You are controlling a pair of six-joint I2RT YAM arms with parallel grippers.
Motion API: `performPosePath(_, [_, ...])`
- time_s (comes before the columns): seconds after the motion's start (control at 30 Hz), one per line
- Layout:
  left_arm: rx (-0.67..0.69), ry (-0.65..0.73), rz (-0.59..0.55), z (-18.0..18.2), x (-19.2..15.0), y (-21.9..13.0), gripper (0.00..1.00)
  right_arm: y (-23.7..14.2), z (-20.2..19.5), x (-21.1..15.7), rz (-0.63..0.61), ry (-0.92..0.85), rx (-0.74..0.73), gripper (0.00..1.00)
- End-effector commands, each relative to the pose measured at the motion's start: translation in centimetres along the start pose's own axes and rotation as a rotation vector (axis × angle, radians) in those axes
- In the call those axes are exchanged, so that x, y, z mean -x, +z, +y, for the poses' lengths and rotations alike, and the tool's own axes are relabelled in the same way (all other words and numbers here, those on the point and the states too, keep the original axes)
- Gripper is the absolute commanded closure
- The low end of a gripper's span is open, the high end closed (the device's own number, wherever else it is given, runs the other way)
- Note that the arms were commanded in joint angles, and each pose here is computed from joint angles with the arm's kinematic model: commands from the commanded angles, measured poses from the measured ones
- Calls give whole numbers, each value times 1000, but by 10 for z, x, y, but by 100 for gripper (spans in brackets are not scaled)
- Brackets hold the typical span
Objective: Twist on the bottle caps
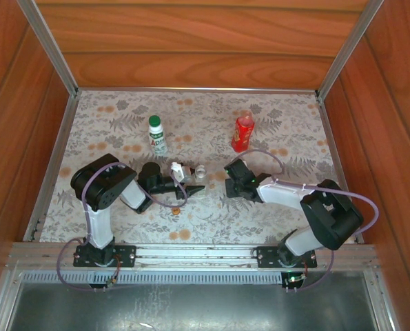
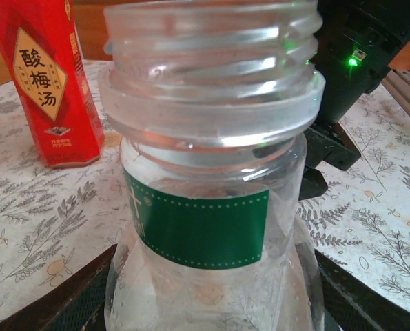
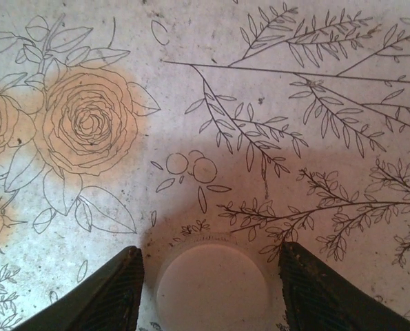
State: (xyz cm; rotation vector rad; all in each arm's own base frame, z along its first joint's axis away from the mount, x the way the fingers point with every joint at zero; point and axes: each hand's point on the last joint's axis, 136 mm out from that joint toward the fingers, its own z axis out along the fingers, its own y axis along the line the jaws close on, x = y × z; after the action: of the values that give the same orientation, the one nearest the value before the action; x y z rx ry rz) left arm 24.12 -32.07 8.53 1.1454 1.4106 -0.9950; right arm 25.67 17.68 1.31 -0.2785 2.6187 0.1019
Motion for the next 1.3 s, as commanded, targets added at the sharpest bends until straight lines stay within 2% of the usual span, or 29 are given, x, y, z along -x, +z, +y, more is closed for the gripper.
performPosePath(0.0, [4, 6, -18, 3, 5, -2, 37, -1, -2, -3, -19, -5, -12, 46])
performPosePath(0.4, [3, 1, -19, 4, 6, -1, 37, -8, -4, -16, -11, 46, 19, 45])
performPosePath(0.93, [-1, -3, -20, 4, 5, -1, 37, -10, -4, -13, -14, 34, 19, 56])
performPosePath(1.27, [-5, -1, -20, 4, 6, -1, 37, -44, 9, 4, 12, -44, 65, 56])
